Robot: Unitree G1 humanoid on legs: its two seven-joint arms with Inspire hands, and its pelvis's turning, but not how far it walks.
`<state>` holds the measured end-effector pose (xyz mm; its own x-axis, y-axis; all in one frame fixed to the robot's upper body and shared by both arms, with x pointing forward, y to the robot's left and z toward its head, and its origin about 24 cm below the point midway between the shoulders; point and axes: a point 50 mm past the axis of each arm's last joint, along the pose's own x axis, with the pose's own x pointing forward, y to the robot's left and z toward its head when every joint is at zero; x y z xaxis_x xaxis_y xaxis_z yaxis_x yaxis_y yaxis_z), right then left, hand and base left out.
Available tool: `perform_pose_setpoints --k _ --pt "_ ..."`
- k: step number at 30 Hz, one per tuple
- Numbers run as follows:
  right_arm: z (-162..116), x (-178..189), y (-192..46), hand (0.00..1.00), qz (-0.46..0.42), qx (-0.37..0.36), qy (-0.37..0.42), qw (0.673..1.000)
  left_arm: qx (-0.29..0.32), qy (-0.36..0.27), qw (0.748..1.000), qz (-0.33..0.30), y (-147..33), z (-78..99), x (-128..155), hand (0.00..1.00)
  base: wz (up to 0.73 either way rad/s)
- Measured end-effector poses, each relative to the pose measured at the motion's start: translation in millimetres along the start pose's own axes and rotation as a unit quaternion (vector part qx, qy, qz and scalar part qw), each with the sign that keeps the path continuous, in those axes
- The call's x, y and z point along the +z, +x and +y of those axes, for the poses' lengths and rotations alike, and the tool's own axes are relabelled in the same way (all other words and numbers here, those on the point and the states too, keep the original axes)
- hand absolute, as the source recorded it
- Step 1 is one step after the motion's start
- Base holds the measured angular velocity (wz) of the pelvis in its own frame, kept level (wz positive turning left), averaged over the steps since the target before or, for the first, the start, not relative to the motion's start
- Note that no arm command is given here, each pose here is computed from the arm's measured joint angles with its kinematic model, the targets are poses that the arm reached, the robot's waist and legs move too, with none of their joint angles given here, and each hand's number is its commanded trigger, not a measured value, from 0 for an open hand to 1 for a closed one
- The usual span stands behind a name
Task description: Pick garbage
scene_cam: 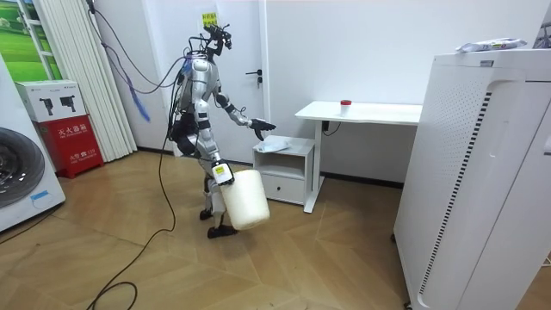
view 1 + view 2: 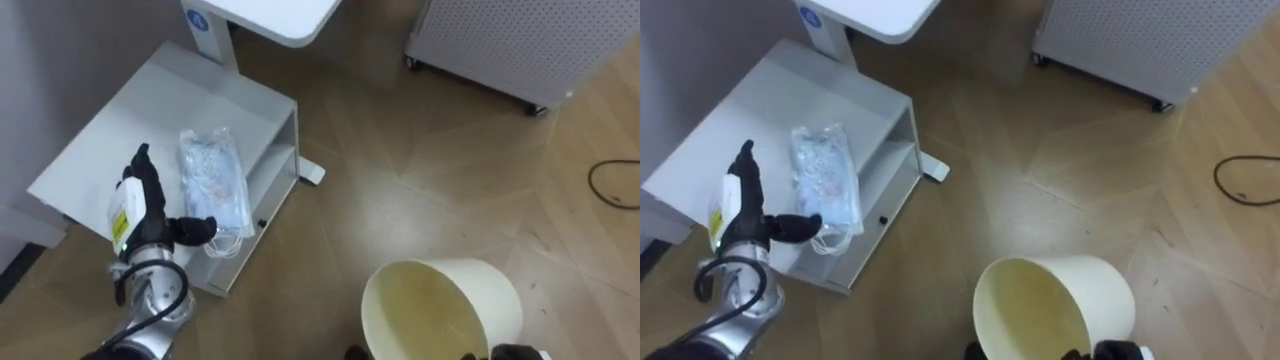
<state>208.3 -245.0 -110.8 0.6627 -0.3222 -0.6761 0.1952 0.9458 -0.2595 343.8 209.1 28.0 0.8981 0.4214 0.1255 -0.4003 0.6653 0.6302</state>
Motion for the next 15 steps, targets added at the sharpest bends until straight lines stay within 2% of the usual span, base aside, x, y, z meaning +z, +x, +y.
perform_pose_setpoints --k 6,10,15 --pt "4.2 3.0 0.0 1.00 -0.002 0.007 0.026 1.000 0.005 0.020 0.999 -0.024 3.0 1.4 6.4 0.00 -0.08" --pt "6.7 6.0 0.0 1.00 -0.008 0.014 0.036 0.999 0.013 0.039 0.999 -0.035 10.5 9.4 8.9 0.00 -0.05" --pt "7.7 6.5 -0.2 1.00 -0.009 0.017 0.037 0.999 0.005 0.086 0.994 -0.061 11.5 11.1 8.5 0.00 -0.05"
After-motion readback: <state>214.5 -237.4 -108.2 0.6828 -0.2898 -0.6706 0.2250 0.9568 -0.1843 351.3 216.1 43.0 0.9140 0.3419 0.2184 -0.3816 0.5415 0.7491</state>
